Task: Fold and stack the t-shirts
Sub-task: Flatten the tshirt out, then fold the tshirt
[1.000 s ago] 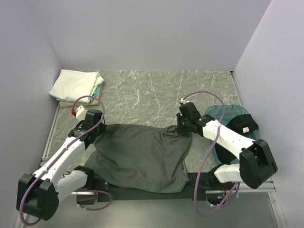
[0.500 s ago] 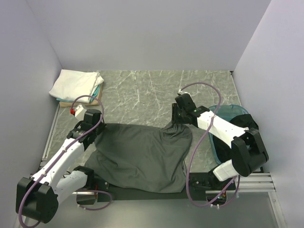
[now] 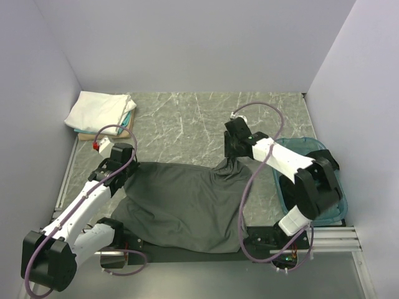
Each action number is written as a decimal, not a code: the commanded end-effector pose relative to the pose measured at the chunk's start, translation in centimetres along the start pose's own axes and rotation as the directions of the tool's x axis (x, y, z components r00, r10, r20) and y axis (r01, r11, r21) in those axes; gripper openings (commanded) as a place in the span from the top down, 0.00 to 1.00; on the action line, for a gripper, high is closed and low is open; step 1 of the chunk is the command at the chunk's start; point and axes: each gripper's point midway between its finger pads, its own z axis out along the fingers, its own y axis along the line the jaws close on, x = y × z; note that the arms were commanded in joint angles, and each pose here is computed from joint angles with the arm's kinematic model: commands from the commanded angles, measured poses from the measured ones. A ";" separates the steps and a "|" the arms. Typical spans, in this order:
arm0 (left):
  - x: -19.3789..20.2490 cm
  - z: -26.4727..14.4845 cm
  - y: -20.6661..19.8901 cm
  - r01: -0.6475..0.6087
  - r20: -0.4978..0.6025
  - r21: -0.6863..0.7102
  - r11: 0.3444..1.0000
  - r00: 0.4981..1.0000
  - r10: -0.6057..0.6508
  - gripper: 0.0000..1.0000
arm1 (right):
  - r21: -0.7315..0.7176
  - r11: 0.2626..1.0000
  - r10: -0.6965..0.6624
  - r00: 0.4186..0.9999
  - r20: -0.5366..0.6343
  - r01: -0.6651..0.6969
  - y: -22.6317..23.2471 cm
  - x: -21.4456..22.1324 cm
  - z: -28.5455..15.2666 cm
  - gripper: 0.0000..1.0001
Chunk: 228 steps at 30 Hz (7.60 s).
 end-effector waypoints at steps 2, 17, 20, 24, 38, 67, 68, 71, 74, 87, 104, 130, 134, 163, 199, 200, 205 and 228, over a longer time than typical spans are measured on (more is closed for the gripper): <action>-0.7 0.2 -0.5 -0.003 0.029 0.010 1.000 1.000 0.002 0.99 | 0.072 0.997 -0.019 1.000 0.003 0.019 -0.5 -1.9 1.8 0.50; -1.0 0.1 -0.2 -0.004 0.044 -0.002 1.000 0.999 0.004 0.99 | 0.307 0.950 -0.027 0.996 -0.081 0.051 -4.2 -0.6 4.8 0.55; -1.1 0.2 -0.1 -0.002 0.045 -0.010 1.000 0.999 0.003 0.99 | 0.326 0.944 -0.029 0.996 -0.086 0.055 -4.7 -0.5 4.6 0.55; -1.0 0.2 0.0 -0.004 0.042 -0.018 1.000 0.999 0.005 0.99 | 0.327 0.944 -0.021 0.996 -0.090 0.049 -5.2 -0.4 4.7 0.56; -1.4 -0.1 0.4 0.001 0.061 -0.031 1.000 0.998 0.001 0.99 | 0.194 0.981 0.014 0.994 -0.106 0.007 -3.1 -0.2 6.3 0.67; -22.1 -27.1 -8.9 0.148 0.387 0.598 0.788 0.807 -0.445 0.99 | -0.179 0.971 0.240 0.661 0.711 -0.160 -7.8 -14.5 -34.3 1.00; -22.7 -28.8 -9.1 0.135 0.388 0.627 0.767 0.800 -0.457 0.99 | -0.230 0.966 0.255 0.616 0.745 -0.120 -7.5 -14.9 -37.7 1.00; -24.9 -34.6 -9.2 0.071 0.405 0.718 0.693 0.767 -0.498 0.99 | -0.324 0.946 0.274 0.532 0.801 0.000 -7.0 -14.3 -44.7 1.00; -26.1 -39.2 -8.8 0.026 0.404 0.775 0.631 0.749 -0.526 0.99 | -0.370 0.925 0.296 0.449 0.843 0.086 -7.1 -13.6 -50.5 1.00; -27.5 -43.5 -9.4 -0.045 0.413 0.827 0.560 0.724 -0.552 0.99 | -0.341 0.937 0.302 0.314 0.900 0.079 -9.2 -14.1 -56.1 1.00; -14.7 4.6 -10.5 0.002 0.263 -0.110 0.994 0.964 0.028 0.70 | 0.070 0.987 0.100 0.894 0.436 -0.144 -8.8 -21.3 -5.4 0.92; -1.2 4.0 -8.9 -0.149 -0.129 0.142 0.979 0.978 0.167 0.00 | -0.085 0.981 0.181 0.981 0.075 -0.174 -3.8 -3.9 -1.8 0.10; 0.8 5.1 -8.0 -0.177 -0.182 0.148 0.973 0.962 0.202 0.00 | -0.075 0.983 0.171 0.985 0.021 -0.169 -3.8 -2.2 -0.2 0.10; 2.8 18.6 -8.3 -0.279 -0.367 -0.040 0.959 0.897 0.246 0.01 | 0.119 0.988 0.116 0.979 -0.170 -0.097 -6.0 -8.0 12.2 0.23; -1.6 4.4 -6.5 -0.148 -0.206 -0.060 0.987 0.970 0.132 0.01 | -0.048 0.998 0.057 0.967 0.249 -0.046 -2.5 -13.5 -5.7 0.19; -1.1 3.7 -5.2 -0.133 -0.202 -0.088 0.987 0.973 0.113 0.01 | -0.039 0.998 0.061 0.975 0.212 -0.053 -2.6 -10.5 -4.9 0.19; 3.1 0.1 3.1 -0.043 -0.217 -0.216 0.975 0.976 -0.005 0.01 | -0.128 0.985 0.139 0.971 0.193 -0.115 -1.4 -3.0 -6.9 0.19; 6.0 2.6 9.2 0.098 -0.178 -0.335 0.937 0.970 -0.165 0.68 | -0.187 0.980 0.080 0.995 0.060 -0.067 -0.4 8.9 -7.8 0.20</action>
